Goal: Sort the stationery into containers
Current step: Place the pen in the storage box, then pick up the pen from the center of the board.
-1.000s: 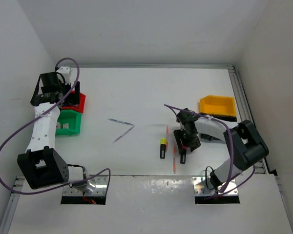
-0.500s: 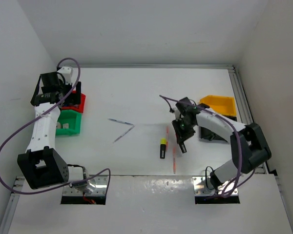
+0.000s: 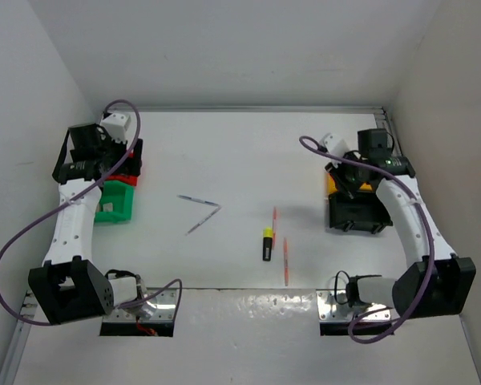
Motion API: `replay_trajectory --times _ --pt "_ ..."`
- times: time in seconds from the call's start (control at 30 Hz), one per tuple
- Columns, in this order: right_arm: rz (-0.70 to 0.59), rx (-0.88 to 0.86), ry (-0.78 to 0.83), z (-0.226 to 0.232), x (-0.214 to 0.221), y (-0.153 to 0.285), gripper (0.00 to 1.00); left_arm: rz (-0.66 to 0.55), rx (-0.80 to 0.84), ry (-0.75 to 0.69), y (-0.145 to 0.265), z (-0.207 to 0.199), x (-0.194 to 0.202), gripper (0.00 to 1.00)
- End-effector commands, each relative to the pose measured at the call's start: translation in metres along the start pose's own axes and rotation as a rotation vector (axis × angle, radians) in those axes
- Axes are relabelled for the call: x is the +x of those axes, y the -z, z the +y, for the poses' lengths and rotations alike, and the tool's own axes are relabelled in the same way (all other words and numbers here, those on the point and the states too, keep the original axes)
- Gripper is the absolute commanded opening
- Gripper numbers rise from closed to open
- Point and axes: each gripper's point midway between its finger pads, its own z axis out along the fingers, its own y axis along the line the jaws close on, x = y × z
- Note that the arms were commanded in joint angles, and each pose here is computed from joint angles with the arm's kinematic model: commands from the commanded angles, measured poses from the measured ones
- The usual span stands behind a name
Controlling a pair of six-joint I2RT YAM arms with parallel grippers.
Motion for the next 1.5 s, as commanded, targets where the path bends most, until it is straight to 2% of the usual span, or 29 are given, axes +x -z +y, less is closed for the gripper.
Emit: replay_trajectory --times 0.0,0.1,0.2,0.23,0.37,0.4,0.43,0.5,0.53,0.6,0.63,0.67,0.7,0.77,0.8,0.93,1.0,1.2,1.33,1.47 --pt "0.020 -0.045 0.241 -0.004 0.031 -0.005 0.00 -0.077 0.015 -0.039 0.005 -0.005 -0.022 1.00" --pt "0.077 -0.034 0.210 -0.018 0.072 -0.017 0.00 -0.071 0.000 -0.032 0.004 -0.003 -0.025 1.00" --pt "0.095 -0.049 0.197 -0.025 0.087 -0.023 0.02 -0.058 -0.010 -0.033 0.005 -0.001 -0.023 1.00" --pt "0.106 -0.064 0.199 -0.024 0.091 -0.024 0.20 -0.055 -0.012 -0.037 0.006 0.000 -0.022 1.00" --pt "0.106 -0.068 0.130 -0.031 0.083 -0.017 0.64 -0.052 -0.042 -0.044 0.010 0.005 -0.021 1.00" --pt "0.066 -0.043 0.115 -0.038 0.065 -0.011 0.68 -0.049 -0.054 -0.030 0.009 0.006 -0.020 1.00" --pt "0.047 -0.033 0.018 -0.036 0.055 -0.008 0.71 -0.049 -0.062 -0.018 0.009 0.007 -0.020 1.00" --pt "-0.015 -0.060 -0.028 -0.026 0.023 0.000 0.72 -0.053 -0.093 0.027 0.008 0.011 -0.022 1.00" --pt "-0.032 -0.063 -0.136 -0.019 0.012 0.001 0.71 -0.048 -0.101 0.047 0.006 0.012 -0.021 1.00" --pt "-0.060 -0.105 -0.177 0.008 -0.008 -0.006 0.68 -0.038 -0.131 0.088 0.005 0.017 -0.021 1.00" --pt "-0.059 -0.115 -0.275 0.021 -0.013 -0.008 0.67 -0.031 -0.156 0.108 0.004 0.022 -0.023 1.00" --pt "-0.045 -0.170 -0.286 0.048 -0.015 -0.017 0.65 -0.026 -0.170 0.124 0.004 0.024 -0.023 1.00" --pt "-0.049 -0.190 -0.369 0.062 -0.022 -0.020 0.64 -0.017 -0.184 0.162 0.003 0.025 -0.021 1.00" --pt "-0.014 -0.266 -0.385 0.104 -0.021 -0.031 0.63 -0.007 -0.227 0.186 0.004 0.032 -0.021 1.00" --pt "-0.005 -0.284 -0.456 0.117 -0.025 -0.034 0.63 0.000 -0.240 0.197 0.004 0.034 -0.020 1.00" --pt "0.066 -0.401 -0.543 0.169 -0.021 -0.049 0.63 -0.009 -0.279 0.230 0.009 0.041 -0.023 1.00" --pt "0.094 -0.403 -0.625 0.176 -0.021 -0.052 0.63 -0.017 -0.279 0.229 0.010 0.040 -0.025 1.00" --pt "0.157 -0.392 -0.649 0.202 -0.019 -0.061 0.61 -0.006 -0.288 0.242 0.007 0.040 -0.016 1.00" --pt "0.242 -0.444 -0.785 0.224 -0.013 -0.066 0.59 0.031 -0.297 0.248 0.002 0.041 -0.008 1.00" --pt "0.291 -0.438 -0.834 0.229 -0.005 -0.070 0.55 0.034 -0.310 0.241 0.001 0.046 -0.009 1.00"
